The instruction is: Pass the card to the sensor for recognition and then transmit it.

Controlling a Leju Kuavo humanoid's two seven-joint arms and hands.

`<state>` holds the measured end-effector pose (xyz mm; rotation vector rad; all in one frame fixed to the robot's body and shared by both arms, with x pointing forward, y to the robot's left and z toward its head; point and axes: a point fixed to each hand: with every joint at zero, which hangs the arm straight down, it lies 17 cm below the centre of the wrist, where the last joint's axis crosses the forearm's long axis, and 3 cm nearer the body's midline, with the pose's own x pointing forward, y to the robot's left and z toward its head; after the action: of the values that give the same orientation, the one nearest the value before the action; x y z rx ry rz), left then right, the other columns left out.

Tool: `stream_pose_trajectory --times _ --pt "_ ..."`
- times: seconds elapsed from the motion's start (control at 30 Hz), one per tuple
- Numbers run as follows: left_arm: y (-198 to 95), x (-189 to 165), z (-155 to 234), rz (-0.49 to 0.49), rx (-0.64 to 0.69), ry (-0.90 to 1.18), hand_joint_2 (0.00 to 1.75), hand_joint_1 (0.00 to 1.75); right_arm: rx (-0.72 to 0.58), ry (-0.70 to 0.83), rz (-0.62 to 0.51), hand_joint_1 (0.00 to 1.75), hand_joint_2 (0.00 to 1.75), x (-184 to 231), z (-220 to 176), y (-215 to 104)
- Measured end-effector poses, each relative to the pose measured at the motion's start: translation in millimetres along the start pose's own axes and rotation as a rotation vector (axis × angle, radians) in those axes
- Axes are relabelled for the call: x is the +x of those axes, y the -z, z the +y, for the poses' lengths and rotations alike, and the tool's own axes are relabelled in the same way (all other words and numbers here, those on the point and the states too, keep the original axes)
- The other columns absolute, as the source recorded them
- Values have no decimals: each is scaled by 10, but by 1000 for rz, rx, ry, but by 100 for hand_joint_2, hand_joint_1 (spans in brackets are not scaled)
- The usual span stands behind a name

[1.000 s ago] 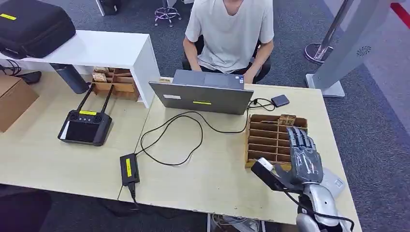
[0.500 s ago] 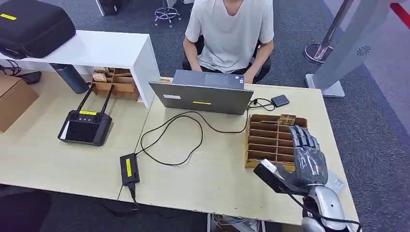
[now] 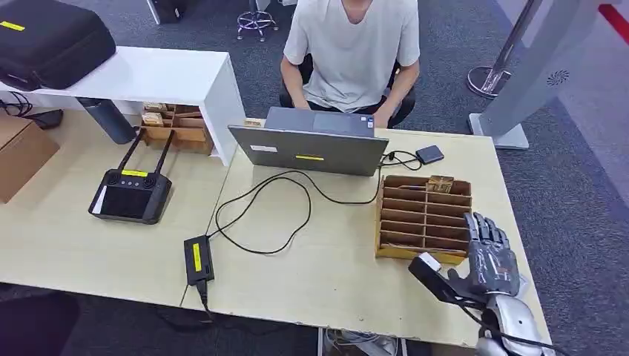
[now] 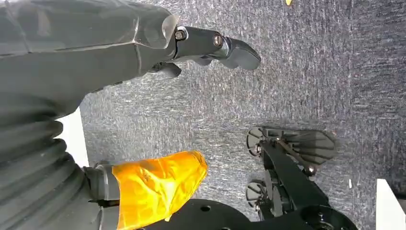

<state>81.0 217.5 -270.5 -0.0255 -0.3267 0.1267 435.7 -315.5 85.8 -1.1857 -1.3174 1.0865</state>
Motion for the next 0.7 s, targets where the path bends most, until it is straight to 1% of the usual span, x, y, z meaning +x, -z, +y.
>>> stream_pose_trajectory --times 0.33,0.7 --pt "0 0 4 1 2 -10 175 0 16 -9 22 0 175 -104 76 -10" --pt "1 1 5 1 3 -14 175 0 7 13 -9 0 175 20 45 26"
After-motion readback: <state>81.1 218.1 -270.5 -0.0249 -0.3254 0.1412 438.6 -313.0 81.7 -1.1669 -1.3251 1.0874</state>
